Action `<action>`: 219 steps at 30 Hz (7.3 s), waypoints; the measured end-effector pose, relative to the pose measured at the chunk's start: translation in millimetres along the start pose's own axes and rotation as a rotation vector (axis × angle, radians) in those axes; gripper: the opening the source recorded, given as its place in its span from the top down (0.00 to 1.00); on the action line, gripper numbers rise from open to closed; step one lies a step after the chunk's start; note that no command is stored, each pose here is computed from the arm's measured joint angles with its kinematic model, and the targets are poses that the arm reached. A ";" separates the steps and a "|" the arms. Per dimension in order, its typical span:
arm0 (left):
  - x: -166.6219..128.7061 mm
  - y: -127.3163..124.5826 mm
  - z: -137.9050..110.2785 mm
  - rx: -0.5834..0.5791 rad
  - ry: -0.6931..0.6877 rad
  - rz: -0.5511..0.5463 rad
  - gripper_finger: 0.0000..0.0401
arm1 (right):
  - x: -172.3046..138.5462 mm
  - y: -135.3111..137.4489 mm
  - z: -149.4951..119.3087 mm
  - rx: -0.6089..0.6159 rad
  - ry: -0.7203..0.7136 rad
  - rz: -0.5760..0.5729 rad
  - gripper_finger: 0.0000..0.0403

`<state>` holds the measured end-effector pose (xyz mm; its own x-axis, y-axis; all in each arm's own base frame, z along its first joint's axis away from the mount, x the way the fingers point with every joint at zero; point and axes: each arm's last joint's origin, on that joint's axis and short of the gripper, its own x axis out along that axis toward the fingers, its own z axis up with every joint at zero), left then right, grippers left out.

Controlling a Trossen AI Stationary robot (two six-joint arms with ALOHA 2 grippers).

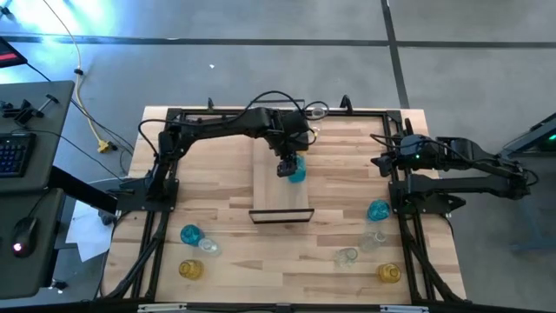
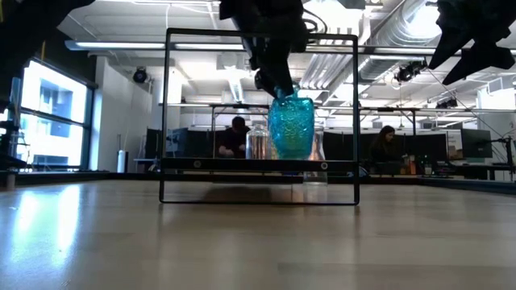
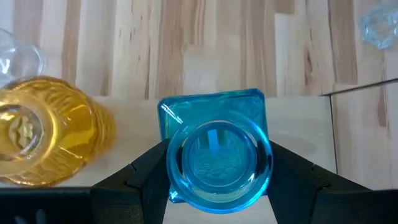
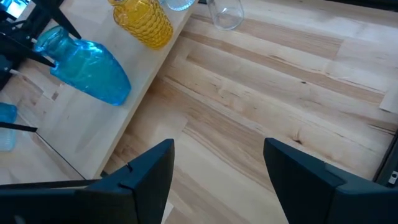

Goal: Sort vases onto shelf
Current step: Put the top blue flower vase on the shelf

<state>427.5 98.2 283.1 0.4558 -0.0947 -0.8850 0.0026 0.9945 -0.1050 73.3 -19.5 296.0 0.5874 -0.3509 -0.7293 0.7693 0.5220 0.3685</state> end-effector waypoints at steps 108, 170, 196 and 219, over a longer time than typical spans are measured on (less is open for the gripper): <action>-32.2 -76.8 13.9 -0.258 0.018 -0.143 1.00 | -0.5 -6.7 -6.1 -0.093 0.068 -0.060 0.40; 48.5 -63.2 2.2 -0.286 0.246 0.063 1.00 | -0.6 -6.8 -6.6 -0.146 0.081 -0.052 0.40; 47.6 -82.5 7.5 -0.319 0.225 -0.107 1.00 | -0.8 -7.3 -8.3 -0.148 0.115 -0.040 0.40; -118.2 -95.0 37.6 -0.366 -0.489 -0.139 1.00 | -0.8 -7.3 -7.8 -0.160 0.106 -0.045 0.40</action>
<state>406.8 16.7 414.7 0.8279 -0.1039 -0.5512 -0.1748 0.8860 -0.4295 65.3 -17.0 289.4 0.5173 -0.2967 -0.8027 0.7390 0.6279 0.2442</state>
